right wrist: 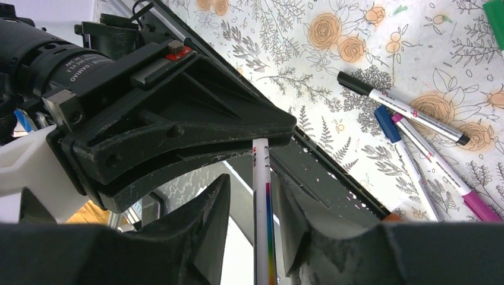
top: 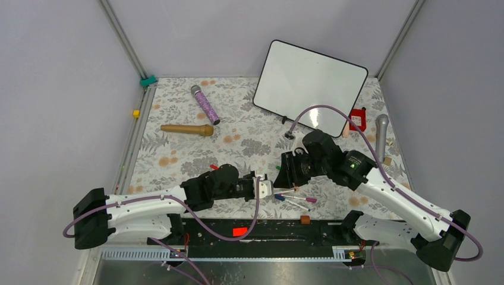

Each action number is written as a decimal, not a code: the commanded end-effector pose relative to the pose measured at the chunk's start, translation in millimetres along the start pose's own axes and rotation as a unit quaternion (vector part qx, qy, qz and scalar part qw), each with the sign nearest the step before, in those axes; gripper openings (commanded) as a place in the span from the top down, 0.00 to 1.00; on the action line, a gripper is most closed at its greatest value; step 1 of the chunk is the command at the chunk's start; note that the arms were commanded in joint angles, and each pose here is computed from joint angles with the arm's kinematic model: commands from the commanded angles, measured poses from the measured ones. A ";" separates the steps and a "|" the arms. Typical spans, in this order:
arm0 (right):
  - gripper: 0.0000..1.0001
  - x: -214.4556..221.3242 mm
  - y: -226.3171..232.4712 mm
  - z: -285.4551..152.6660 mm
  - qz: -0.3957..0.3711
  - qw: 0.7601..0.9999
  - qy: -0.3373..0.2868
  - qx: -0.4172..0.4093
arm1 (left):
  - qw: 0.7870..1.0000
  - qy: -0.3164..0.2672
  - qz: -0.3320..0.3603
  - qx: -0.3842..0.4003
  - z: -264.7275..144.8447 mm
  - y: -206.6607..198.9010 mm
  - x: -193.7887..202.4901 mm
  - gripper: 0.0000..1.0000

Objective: Write a sentence on the whiteboard
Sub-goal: Pass from the right arm to the left, then pass from the left arm to the right

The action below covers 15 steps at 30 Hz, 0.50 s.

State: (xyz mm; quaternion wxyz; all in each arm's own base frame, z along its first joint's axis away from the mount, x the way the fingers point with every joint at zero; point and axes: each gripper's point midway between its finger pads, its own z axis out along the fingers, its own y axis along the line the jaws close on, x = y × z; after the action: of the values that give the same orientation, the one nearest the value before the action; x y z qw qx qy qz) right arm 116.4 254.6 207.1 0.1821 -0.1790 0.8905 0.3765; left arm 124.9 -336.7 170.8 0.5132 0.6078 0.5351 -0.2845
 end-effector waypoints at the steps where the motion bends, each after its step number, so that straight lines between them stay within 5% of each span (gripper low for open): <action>1: 0.56 -14.5 3.4 1.5 0.013 0.999 -0.033 -0.003 | 0.999 -0.047 -0.017 -0.019 -2.7 11.1 -34.1 1.00; 10: 0.57 -10.7 2.7 10.2 0.027 0.999 -0.021 -0.009 | 0.998 -0.053 -0.027 -0.027 -3.3 11.2 -31.5 1.00; 15: 0.65 -7.9 3.8 13.4 0.028 0.999 -0.012 -0.016 | 0.998 -0.051 -0.024 -0.026 -2.6 10.9 -30.6 1.00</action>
State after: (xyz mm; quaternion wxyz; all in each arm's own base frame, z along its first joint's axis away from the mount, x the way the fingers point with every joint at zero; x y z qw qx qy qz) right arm 122.6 261.0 201.8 0.1818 -0.1511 0.8933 0.3823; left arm 125.4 -336.3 173.6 0.5128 0.5862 0.5533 -0.2956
